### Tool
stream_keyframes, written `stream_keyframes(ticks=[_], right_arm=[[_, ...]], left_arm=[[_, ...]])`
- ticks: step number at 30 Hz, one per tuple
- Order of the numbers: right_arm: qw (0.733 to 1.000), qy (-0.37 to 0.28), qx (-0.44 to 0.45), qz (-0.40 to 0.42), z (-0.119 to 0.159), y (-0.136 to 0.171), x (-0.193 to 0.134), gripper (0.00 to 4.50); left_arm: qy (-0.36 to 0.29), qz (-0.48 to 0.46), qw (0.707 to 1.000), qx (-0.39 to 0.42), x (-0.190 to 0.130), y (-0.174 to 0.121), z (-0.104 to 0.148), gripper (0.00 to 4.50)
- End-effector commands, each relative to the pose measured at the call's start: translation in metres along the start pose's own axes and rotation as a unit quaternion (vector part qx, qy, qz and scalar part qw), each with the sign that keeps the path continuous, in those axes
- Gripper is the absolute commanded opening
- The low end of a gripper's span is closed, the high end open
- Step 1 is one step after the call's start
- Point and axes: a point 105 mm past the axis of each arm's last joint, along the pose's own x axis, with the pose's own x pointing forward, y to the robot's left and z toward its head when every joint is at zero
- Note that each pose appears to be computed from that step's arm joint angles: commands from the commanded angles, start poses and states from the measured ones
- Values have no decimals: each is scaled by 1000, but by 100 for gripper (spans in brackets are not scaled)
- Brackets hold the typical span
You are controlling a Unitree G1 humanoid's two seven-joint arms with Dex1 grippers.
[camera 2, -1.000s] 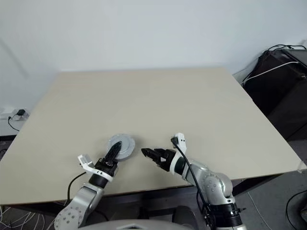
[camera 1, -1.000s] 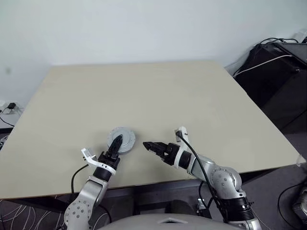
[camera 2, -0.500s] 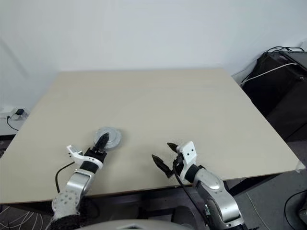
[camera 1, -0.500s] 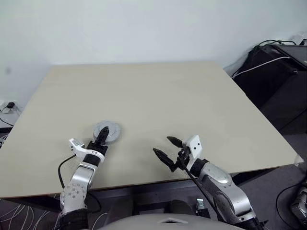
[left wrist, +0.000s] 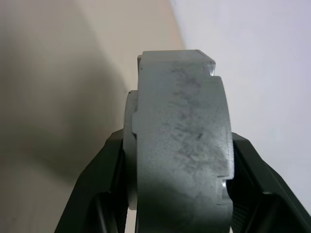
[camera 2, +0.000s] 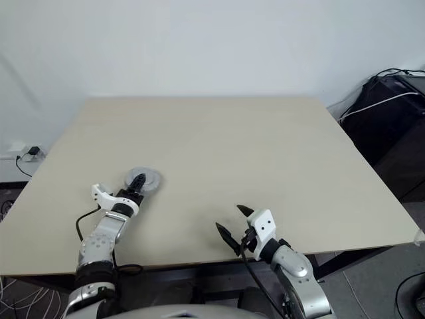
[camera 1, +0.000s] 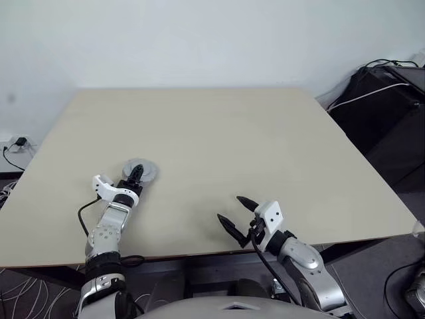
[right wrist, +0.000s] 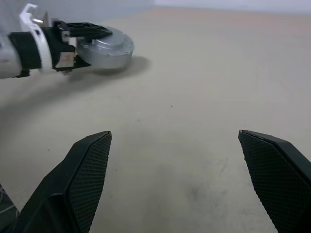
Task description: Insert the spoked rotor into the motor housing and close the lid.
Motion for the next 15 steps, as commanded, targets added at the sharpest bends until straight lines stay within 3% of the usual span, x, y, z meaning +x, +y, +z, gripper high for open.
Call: stream_keyframes(ticks=[1, 15], right_arm=[[1000, -20, -9, -7, 8, -2, 0, 450], [1000, -14, 4, -6, 9, -3, 4, 450]], left_arm=[[-12, -31, 999, 24, 18, -25, 9, 210], [-1, 10, 999, 49, 42, -22, 7, 210]])
